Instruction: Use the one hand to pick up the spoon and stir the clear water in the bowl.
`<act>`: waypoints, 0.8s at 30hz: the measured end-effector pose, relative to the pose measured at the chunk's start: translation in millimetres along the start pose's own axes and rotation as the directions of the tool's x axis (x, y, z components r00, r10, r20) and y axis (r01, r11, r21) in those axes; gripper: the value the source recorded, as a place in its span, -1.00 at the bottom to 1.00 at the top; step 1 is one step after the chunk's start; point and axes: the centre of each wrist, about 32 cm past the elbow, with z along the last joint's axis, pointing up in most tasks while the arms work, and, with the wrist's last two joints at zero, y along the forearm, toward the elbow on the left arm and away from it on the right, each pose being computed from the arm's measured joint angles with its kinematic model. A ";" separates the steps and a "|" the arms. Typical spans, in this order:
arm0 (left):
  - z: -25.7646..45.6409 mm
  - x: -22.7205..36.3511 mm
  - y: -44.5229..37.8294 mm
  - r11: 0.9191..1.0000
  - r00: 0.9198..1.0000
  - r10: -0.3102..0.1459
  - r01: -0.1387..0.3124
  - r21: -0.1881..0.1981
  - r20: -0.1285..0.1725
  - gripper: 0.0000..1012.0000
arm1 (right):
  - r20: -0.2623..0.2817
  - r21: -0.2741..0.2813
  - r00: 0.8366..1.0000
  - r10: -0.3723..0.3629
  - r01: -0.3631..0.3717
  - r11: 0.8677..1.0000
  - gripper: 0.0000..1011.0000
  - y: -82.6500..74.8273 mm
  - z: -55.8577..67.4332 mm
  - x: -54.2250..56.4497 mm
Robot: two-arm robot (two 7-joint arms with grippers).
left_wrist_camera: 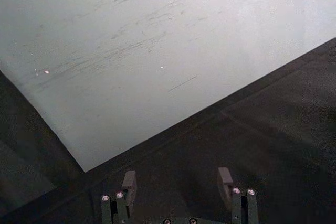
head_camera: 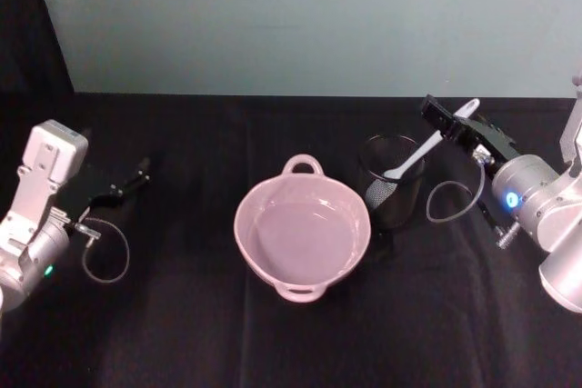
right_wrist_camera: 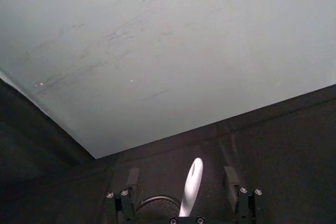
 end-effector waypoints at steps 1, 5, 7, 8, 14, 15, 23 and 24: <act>0.0 0.0 0.0 1.000 1.000 0.000 0.000 0.000 0.000 1.00 | 0.008 -0.002 1.000 0.001 -0.001 1.000 0.98 -2.2 0.7 -0.2; 0.0 0.0 0.0 1.000 1.000 0.000 0.000 0.000 0.000 1.00 | 0.024 -0.009 1.000 0.000 0.000 1.000 0.98 -9.0 2.3 0.2; 0.0 0.0 0.0 1.000 1.000 0.000 0.000 0.000 0.000 1.00 | 0.035 -0.013 0.999 0.001 -0.001 1.000 0.98 -14.0 3.5 0.4; 0.0 0.0 0.0 1.000 1.000 0.000 0.000 0.000 0.000 1.00 | 0.035 -0.013 0.999 0.001 -0.001 1.000 0.98 -14.0 3.5 0.4; 0.0 0.0 0.0 1.000 1.000 0.000 0.000 0.000 0.000 1.00 | 0.075 -0.002 0.997 0.002 -0.002 1.000 0.98 -33.3 7.7 0.8; 0.0 0.0 0.0 1.000 1.000 0.000 0.000 0.000 0.000 1.00 | 0.081 0.001 0.997 0.003 -0.003 1.000 0.98 -35.5 8.6 0.5; 0.0 0.0 0.0 1.000 1.000 0.000 0.000 0.000 0.000 1.00 | 0.171 0.011 0.985 0.003 -0.005 1.000 0.98 -56.9 13.5 0.9; 0.0 0.0 0.0 1.000 1.000 0.000 0.000 0.000 0.000 1.00 | 0.177 0.011 0.984 0.003 -0.005 1.000 0.98 -58.2 13.6 1.3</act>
